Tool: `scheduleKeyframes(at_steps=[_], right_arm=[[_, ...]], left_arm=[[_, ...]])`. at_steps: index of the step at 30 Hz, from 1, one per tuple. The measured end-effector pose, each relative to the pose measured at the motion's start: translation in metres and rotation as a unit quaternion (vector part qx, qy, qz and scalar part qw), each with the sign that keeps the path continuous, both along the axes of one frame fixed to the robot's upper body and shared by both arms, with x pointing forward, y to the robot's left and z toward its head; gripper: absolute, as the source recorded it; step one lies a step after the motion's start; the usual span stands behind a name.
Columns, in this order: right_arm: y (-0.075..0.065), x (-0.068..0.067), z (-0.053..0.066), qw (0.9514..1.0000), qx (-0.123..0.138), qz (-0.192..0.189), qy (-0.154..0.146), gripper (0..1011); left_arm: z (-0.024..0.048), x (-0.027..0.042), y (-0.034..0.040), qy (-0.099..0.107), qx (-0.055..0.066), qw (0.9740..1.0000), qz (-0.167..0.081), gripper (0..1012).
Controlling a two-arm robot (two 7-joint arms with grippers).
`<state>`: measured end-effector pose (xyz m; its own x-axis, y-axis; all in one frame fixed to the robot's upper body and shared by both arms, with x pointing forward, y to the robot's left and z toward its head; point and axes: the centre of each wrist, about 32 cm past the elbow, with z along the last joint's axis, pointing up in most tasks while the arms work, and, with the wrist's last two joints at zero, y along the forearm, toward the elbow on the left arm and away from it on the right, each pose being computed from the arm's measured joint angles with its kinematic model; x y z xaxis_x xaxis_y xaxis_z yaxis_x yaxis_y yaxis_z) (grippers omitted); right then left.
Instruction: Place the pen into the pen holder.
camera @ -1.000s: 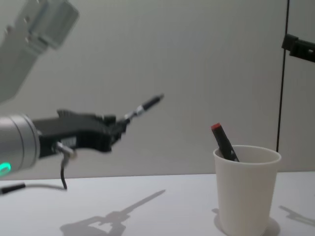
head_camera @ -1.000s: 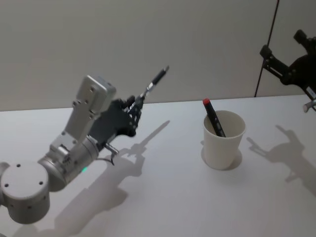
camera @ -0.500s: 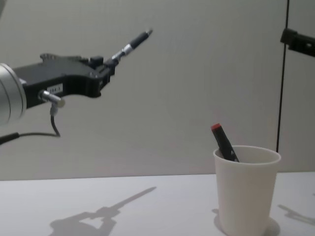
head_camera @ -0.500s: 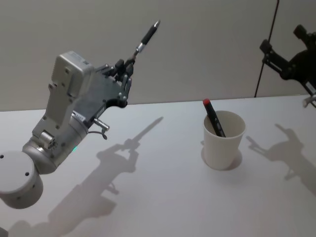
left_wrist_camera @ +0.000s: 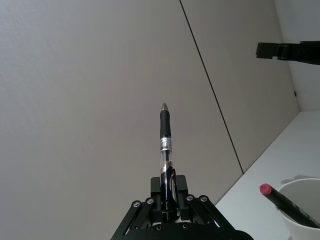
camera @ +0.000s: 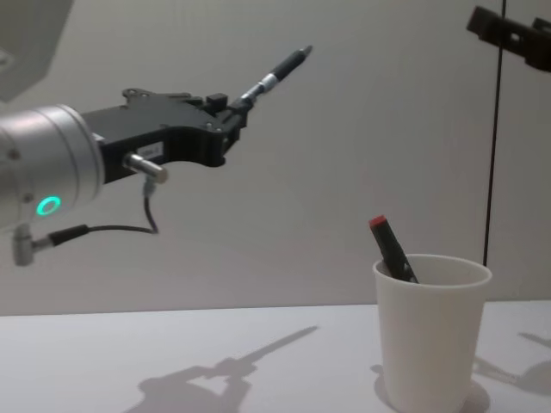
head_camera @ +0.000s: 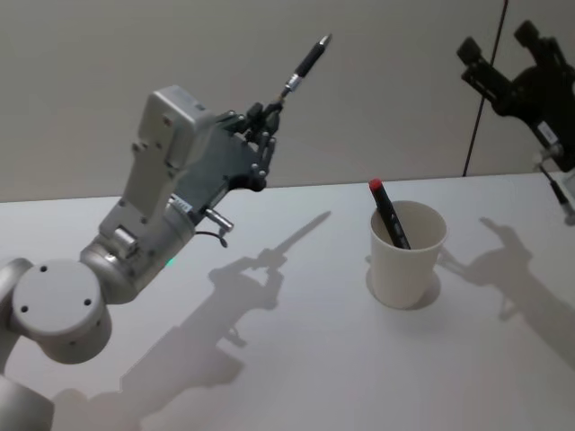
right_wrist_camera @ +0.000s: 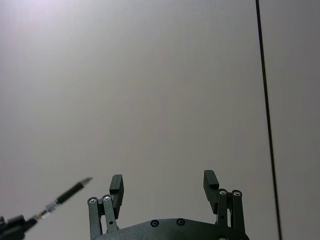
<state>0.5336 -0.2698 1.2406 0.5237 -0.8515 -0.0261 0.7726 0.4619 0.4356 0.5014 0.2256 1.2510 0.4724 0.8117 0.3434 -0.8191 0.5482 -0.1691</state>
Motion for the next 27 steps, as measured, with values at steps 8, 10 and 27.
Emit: scheduleKeyframes(at_steps=[8, 10, 27], right_arm=[[0.020, 0.006, 0.009, 0.9969, 0.066, 0.040, 0.019, 1002], [0.023, 0.007, 0.010, 0.9955, 0.078, 0.048, 0.022, 1002], [0.037, 0.005, 0.005, 0.9881, 0.127, 0.058, 0.065, 1002]], left_arm=[[0.0006, 0.0055, -0.0104, 0.005, 0.004, 0.9999, -0.013, 178], [0.0007, 0.0062, -0.0116, 0.005, 0.005, 0.9999, -0.015, 178], [0.0014, 0.0099, -0.0190, 0.009, 0.008, 0.9996, -0.024, 178]])
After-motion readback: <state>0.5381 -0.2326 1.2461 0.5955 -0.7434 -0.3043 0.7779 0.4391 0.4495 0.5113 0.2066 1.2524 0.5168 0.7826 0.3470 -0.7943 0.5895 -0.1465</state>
